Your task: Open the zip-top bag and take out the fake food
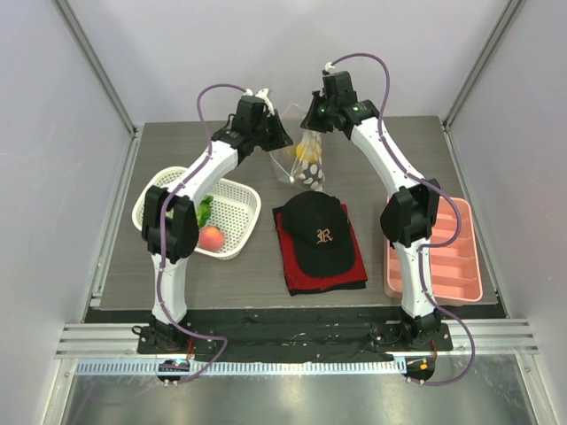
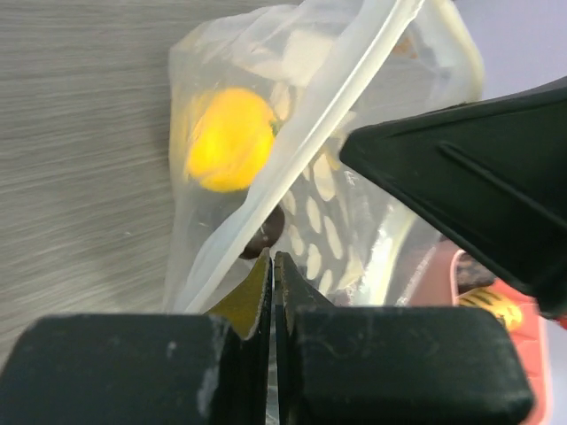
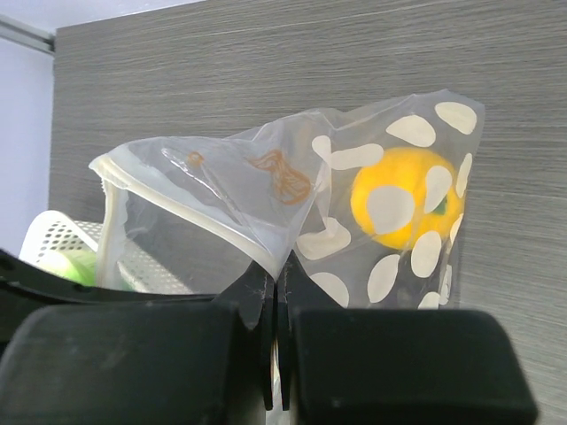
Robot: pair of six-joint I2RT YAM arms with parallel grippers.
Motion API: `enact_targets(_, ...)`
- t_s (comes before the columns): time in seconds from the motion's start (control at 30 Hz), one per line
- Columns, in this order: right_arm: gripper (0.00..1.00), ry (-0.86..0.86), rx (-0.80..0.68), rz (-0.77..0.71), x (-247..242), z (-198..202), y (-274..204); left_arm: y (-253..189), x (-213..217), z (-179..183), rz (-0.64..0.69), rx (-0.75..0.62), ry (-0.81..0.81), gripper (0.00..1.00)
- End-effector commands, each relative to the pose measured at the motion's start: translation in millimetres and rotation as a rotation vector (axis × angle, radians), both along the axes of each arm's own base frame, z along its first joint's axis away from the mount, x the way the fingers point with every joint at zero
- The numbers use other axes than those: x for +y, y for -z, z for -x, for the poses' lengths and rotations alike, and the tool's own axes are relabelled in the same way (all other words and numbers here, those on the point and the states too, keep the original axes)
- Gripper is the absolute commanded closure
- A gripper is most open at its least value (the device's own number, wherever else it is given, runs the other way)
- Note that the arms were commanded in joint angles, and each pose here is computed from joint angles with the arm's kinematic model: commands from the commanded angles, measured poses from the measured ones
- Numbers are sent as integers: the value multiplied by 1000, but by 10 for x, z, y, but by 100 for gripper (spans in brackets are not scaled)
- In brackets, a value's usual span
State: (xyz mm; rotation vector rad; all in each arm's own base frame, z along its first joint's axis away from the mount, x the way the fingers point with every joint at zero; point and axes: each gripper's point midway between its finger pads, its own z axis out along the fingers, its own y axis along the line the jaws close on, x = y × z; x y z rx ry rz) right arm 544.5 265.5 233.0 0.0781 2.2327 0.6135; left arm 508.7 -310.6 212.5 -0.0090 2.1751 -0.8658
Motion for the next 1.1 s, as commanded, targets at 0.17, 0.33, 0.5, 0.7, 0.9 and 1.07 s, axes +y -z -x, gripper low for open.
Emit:
enact_targets(0.17, 98, -63, -67, -140, 279, 126, -578, -90, -40, 11, -98, -65, 30, 100)
enact_targets(0.33, 99, -71, -77, -83, 319, 171, -506, -352, 170, -5, -41, 89, -203, 100)
enact_targets(0.5, 99, -67, -68, -93, 344, 172, -496, -411, 58, -30, 151, 214, -327, 100)
enact_targets(0.7, 98, -85, -35, -191, 458, 246, -625, -69, 71, -118, 137, 209, -365, 100)
enact_targets(0.9, 99, -124, -7, -239, 442, 290, -647, -196, 77, -238, 142, -35, -237, 100)
enact_targets(1.07, 99, -219, -35, -256, 420, 307, -696, 29, 200, -165, 22, -124, -150, 100)
